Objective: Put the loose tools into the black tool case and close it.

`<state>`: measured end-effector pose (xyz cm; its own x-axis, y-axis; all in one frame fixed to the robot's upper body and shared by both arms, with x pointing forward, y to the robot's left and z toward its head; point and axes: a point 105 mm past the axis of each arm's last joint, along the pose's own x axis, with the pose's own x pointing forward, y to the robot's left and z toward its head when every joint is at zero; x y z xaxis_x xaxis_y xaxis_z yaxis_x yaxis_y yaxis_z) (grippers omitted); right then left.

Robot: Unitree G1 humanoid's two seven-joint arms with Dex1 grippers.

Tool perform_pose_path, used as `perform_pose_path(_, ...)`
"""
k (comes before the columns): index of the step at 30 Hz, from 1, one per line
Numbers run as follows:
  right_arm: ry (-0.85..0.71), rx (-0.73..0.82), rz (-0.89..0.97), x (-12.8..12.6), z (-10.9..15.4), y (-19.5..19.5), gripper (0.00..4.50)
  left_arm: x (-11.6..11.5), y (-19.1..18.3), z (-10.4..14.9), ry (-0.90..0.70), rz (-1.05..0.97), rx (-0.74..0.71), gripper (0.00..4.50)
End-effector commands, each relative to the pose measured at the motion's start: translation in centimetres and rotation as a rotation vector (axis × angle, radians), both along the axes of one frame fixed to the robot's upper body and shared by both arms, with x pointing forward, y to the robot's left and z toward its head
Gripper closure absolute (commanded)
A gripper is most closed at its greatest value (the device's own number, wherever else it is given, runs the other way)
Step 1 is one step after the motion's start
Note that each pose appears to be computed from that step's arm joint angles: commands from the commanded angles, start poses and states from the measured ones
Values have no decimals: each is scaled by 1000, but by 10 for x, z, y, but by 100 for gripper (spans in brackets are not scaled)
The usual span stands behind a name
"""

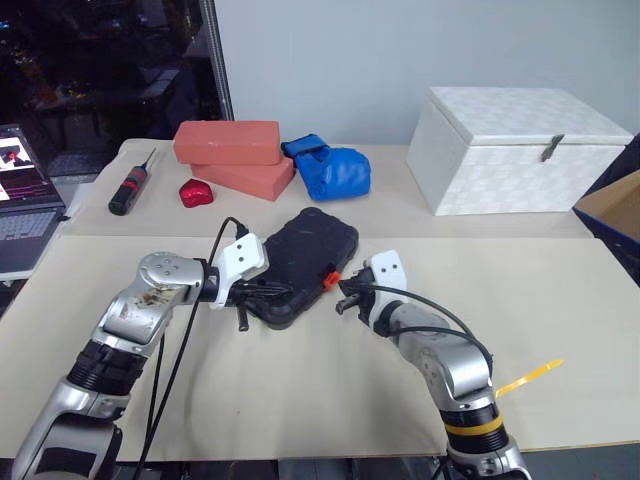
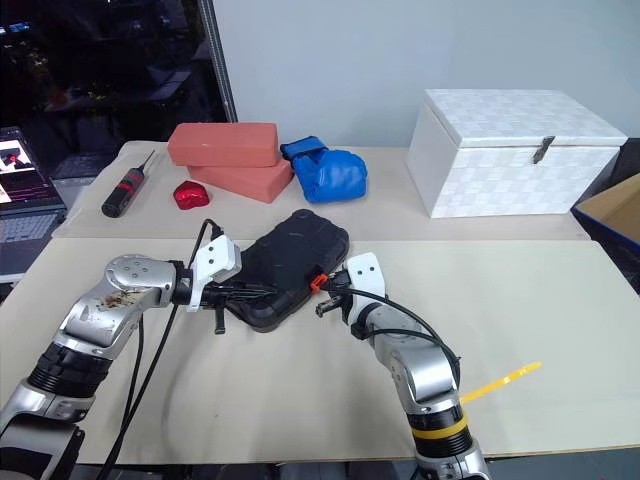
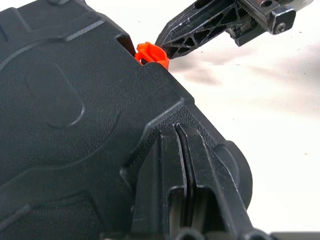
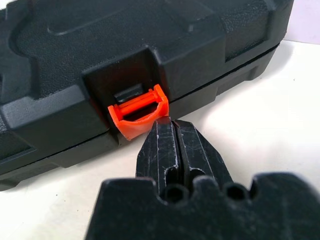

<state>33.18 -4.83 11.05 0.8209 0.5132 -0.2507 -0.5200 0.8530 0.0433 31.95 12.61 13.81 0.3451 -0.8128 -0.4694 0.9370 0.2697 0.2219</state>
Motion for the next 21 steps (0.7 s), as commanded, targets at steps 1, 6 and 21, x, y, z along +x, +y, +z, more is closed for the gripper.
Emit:
perform_pose_path(1, -100, 41, 102, -4, 33, 31, 450, -11, 0, -43, 140, 10, 79, 440)
perform_pose_path(6, -119, 18, 138, -3, 36, 40, 450, -13, -2, -46, 145, 12, 74, 440)
perform_pose_path(21, -297, -33, 194, -14, 58, 12, 450, -15, -9, -13, 84, 68, -214, 440)
